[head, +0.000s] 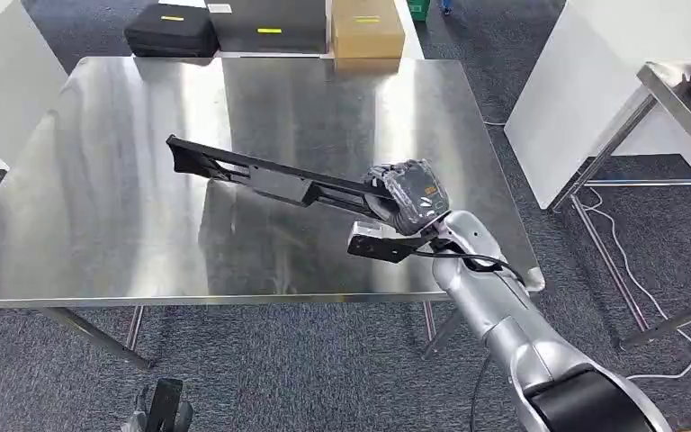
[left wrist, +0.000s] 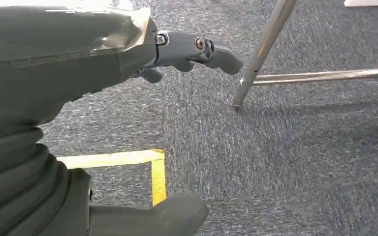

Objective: Take the parts from the cabinet and place them on the table.

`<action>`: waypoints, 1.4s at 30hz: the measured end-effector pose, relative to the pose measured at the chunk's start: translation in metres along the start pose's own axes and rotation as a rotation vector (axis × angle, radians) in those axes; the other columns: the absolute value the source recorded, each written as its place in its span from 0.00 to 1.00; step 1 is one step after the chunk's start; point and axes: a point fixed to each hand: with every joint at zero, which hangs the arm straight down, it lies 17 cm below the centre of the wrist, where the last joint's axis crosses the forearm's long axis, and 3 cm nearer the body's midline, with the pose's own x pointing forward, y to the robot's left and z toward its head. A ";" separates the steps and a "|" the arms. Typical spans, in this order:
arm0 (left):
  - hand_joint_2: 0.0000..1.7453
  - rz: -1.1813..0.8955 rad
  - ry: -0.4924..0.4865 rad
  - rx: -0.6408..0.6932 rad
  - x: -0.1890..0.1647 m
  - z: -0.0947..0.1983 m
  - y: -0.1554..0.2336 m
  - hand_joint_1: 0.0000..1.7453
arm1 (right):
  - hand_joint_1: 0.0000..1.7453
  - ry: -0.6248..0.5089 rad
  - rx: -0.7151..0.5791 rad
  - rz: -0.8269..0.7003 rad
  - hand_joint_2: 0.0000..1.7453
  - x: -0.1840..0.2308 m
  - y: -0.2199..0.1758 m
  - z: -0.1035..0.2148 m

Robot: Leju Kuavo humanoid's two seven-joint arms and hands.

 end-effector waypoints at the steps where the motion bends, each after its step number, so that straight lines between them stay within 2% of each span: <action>1: 1.00 0.000 0.001 -0.001 0.000 0.000 0.000 0.00 | 1.00 0.003 0.003 -0.001 1.00 -0.001 0.002 0.001; 20: 1.00 0.000 0.003 -0.003 -0.002 0.000 0.001 0.00 | 1.00 0.000 0.017 0.001 1.00 0.003 0.006 0.001; 26: 1.00 0.012 -0.025 -0.004 0.006 0.001 -0.003 0.00 | 1.00 -0.005 0.029 -0.013 1.00 0.009 0.004 -0.009; 33: 1.00 -0.017 -0.139 0.058 0.028 0.003 0.004 0.00 | 1.00 -0.118 0.035 -0.088 1.00 0.049 0.014 -0.023; 42: 1.00 -0.035 -0.150 0.056 0.030 0.006 -0.001 0.00 | 1.00 -0.245 0.103 -0.123 1.00 0.112 0.043 -0.032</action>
